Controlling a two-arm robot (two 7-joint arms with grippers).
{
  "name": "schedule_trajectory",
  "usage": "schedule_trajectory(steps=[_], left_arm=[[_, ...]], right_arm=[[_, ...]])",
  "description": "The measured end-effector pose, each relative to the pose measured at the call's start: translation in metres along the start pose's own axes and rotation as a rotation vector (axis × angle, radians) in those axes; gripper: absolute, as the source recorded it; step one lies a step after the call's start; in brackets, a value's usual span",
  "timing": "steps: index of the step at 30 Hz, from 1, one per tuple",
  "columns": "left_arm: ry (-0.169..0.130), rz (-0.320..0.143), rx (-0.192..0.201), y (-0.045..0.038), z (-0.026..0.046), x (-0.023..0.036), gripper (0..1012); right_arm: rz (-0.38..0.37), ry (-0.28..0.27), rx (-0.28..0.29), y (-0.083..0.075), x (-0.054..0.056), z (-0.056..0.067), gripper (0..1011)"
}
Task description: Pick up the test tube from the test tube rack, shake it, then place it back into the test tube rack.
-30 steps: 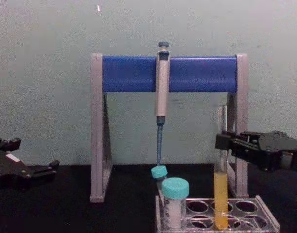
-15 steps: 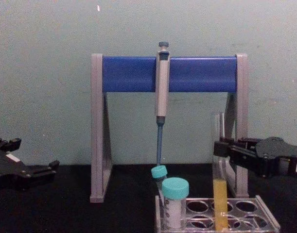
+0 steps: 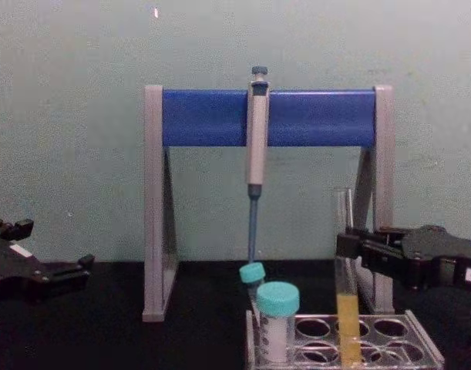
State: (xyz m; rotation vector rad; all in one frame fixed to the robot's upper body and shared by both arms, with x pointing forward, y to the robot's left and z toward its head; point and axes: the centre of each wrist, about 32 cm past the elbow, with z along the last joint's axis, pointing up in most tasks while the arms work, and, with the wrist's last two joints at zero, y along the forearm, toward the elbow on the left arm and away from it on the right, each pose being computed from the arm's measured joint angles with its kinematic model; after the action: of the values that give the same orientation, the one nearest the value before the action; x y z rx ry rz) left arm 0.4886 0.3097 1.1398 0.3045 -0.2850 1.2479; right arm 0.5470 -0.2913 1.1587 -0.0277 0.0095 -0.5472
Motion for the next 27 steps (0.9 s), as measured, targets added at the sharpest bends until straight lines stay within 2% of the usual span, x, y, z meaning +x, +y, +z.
schedule_trajectory(steps=[27], left_arm=[[0.0, 0.0, 0.0, 0.0, 0.0, 0.0, 1001]], right_arm=[[0.002, 0.013, -0.016, 0.0012, 0.0012, -0.0013, 221]])
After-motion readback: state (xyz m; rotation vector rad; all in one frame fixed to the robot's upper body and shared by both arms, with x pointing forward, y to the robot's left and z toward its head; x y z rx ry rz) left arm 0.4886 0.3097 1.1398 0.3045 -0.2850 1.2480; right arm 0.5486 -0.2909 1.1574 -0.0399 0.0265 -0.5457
